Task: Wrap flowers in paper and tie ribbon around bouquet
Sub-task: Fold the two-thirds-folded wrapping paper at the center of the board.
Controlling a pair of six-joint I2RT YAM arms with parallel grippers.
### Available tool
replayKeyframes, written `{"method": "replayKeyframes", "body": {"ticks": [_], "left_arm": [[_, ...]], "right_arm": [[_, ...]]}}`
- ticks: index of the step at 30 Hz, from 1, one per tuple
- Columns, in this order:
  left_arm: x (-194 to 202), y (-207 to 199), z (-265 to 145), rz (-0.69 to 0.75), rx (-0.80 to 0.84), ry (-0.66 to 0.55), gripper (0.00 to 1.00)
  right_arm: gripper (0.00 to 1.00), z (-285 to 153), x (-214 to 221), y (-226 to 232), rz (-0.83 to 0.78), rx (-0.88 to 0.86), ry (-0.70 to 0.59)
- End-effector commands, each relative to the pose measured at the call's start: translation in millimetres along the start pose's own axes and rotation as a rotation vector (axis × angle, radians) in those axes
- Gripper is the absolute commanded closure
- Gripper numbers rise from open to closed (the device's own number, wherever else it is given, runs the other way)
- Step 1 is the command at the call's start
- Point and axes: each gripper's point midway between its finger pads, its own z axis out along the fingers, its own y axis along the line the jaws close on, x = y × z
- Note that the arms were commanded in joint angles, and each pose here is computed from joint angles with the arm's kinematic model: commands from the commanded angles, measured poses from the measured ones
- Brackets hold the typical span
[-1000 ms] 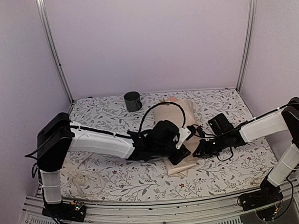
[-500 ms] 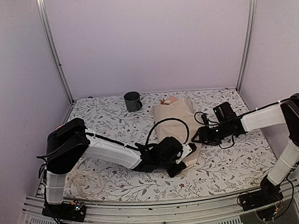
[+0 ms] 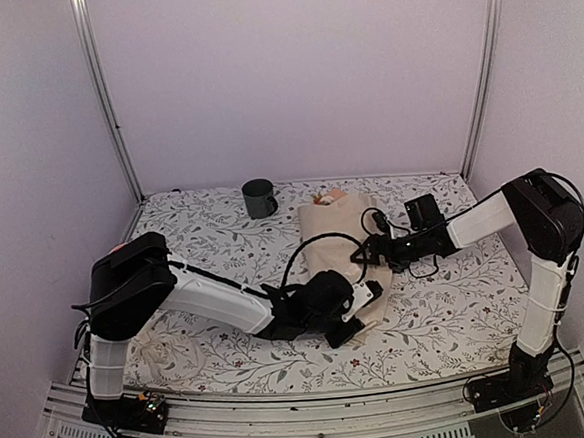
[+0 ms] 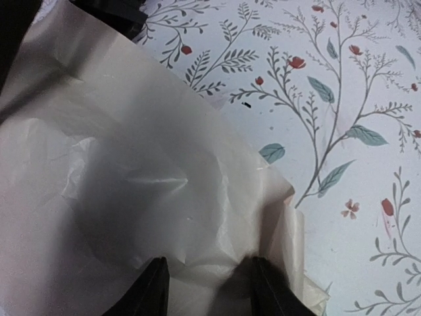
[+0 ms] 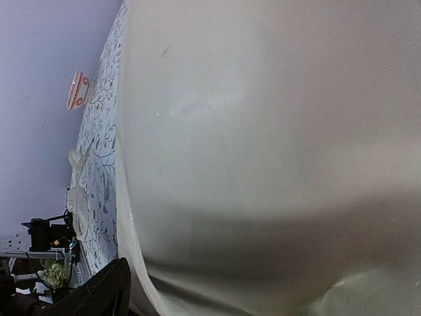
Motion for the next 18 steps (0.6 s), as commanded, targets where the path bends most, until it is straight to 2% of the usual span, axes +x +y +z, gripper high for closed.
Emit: {"method": "replayKeyframes", "body": {"ticks": [1, 5, 13, 15, 18], "left_arm": [[59, -16, 2, 0.066, 0.045, 0.169, 0.56], [64, -17, 1, 0.061, 0.054, 0.172, 0.56], [58, -17, -6, 0.051, 0.056, 0.134, 0.54], [47, -18, -12, 0.041, 0.069, 0.101, 0.53], [18, -19, -29, 0.024, 0.088, 0.033, 0.48]], "right_arm": [[0.11, 16, 28, 5, 0.067, -0.098, 0.086], [0.23, 16, 24, 14, 0.091, -0.155, 0.052], [0.93, 14, 22, 20, 0.127, -0.194, 0.034], [1.0, 11, 20, 21, 0.126, -0.187, 0.023], [1.0, 8, 20, 17, 0.135, -0.153, 0.01]]}}
